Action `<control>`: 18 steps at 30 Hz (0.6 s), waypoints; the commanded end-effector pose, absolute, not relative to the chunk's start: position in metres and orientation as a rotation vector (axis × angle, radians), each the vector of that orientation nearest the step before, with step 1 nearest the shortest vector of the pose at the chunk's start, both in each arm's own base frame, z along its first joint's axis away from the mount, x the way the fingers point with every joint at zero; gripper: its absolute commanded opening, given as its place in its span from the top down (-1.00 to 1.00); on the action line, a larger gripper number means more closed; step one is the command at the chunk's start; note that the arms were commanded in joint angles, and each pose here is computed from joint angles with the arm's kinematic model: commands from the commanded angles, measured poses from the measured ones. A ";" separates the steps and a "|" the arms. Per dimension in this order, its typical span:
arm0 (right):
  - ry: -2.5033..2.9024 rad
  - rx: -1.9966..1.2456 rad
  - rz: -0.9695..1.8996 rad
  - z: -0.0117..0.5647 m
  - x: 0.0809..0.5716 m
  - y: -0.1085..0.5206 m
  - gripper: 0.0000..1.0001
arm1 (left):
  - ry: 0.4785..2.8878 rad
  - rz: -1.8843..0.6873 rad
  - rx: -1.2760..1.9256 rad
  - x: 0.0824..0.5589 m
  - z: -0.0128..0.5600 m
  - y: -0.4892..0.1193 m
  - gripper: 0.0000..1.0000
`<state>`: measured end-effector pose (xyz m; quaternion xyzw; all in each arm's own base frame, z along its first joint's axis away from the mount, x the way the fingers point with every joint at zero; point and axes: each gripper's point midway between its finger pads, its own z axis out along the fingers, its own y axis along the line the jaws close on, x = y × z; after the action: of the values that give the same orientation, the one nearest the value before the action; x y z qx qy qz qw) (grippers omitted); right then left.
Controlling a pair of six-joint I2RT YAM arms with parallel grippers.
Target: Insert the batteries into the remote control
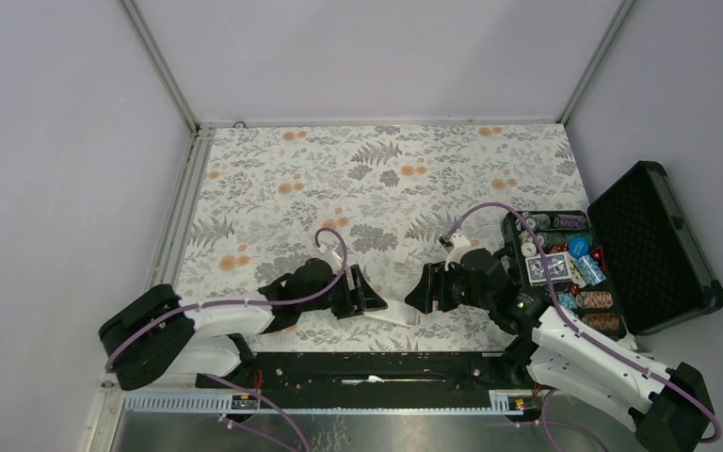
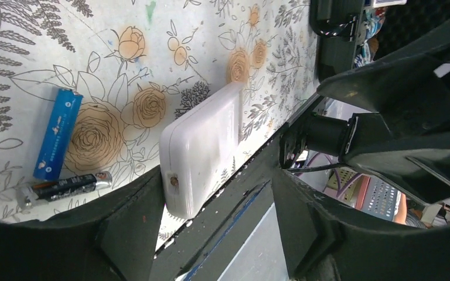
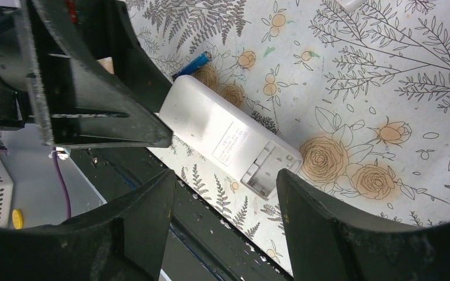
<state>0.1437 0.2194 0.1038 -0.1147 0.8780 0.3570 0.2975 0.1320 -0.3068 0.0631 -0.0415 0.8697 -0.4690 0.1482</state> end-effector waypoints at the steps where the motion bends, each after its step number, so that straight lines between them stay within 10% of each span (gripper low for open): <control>1: 2.315 -0.276 0.942 0.107 0.149 0.222 -0.41 | 2.449 -1.262 -0.081 0.133 0.070 -0.295 -0.34; 18: 2.342 -0.237 0.933 0.101 0.149 0.221 -0.41 | 2.436 -1.187 0.058 0.111 0.080 -0.282 -0.36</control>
<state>0.1460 0.2184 0.0987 -0.0974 0.8855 0.3490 0.2908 0.1064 -0.2786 0.0712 0.0033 0.8819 -0.4312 0.1904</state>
